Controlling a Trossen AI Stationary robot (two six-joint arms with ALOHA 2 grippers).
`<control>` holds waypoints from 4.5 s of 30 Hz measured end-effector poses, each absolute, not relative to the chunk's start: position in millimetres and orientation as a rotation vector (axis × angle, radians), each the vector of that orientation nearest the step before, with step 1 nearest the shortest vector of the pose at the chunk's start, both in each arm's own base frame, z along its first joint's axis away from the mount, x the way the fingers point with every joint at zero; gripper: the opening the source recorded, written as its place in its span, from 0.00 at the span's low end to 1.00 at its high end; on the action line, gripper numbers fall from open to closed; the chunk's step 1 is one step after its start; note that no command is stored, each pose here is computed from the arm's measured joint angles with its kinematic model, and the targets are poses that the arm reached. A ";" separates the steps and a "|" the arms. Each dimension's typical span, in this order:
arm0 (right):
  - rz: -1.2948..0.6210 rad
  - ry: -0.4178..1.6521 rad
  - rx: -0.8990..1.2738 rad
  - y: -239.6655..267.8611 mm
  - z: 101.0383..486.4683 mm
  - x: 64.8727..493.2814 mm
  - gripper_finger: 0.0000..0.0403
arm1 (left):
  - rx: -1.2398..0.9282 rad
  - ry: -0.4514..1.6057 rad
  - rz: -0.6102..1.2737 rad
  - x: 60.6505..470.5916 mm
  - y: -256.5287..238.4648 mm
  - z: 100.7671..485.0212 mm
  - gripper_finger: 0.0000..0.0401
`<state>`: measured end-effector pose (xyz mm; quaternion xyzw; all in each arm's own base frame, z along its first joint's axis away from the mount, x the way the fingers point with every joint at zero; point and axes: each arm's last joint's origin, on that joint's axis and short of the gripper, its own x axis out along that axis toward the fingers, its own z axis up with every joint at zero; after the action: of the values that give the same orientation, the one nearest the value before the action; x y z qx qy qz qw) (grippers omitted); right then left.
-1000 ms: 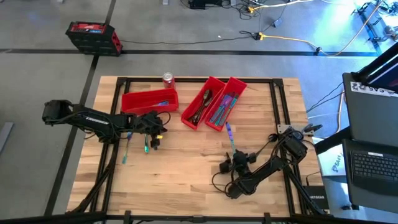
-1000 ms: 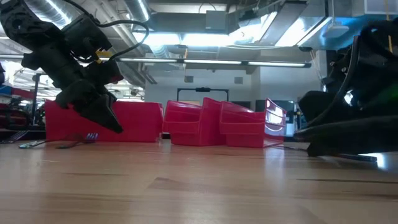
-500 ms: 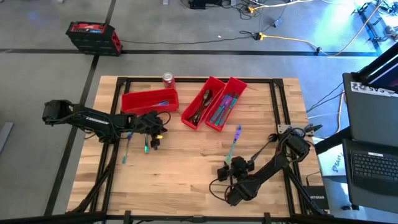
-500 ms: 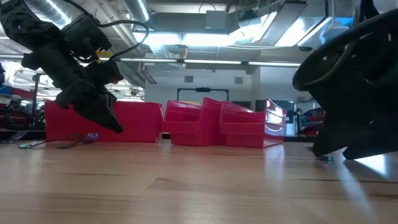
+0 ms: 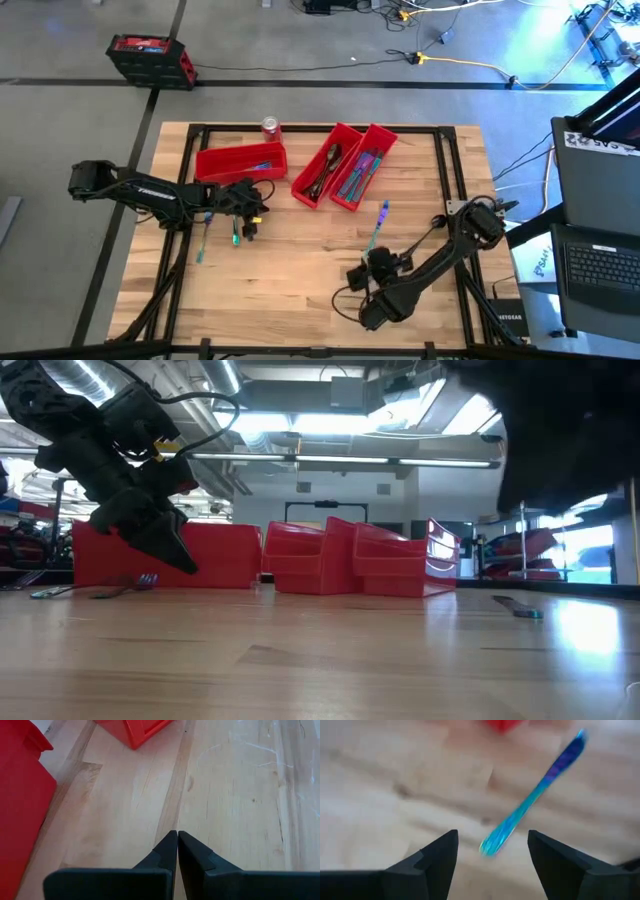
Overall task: Sort silverware
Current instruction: Put the blue table knife into the right red bin
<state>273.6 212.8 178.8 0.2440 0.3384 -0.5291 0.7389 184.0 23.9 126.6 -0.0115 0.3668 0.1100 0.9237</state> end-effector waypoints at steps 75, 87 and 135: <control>-0.498 1.259 0.372 -11.4 136.8 221.6 0.00 | 0.254 0.205 -0.169 217.6 -34.6 186.4 0.00; -0.460 1.261 0.475 0.4 130.2 217.7 0.00 | 0.253 0.222 -0.168 217.4 -33.9 184.7 0.00; -0.430 1.086 0.777 100.3 121.1 220.6 0.00 | -0.300 0.309 -0.138 363.9 -169.2 189.3 0.00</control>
<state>220.6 100.3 121.1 0.3575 0.4997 -0.1979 0.7637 363.9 -169.2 189.3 -0.1485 0.1533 -0.0683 0.9746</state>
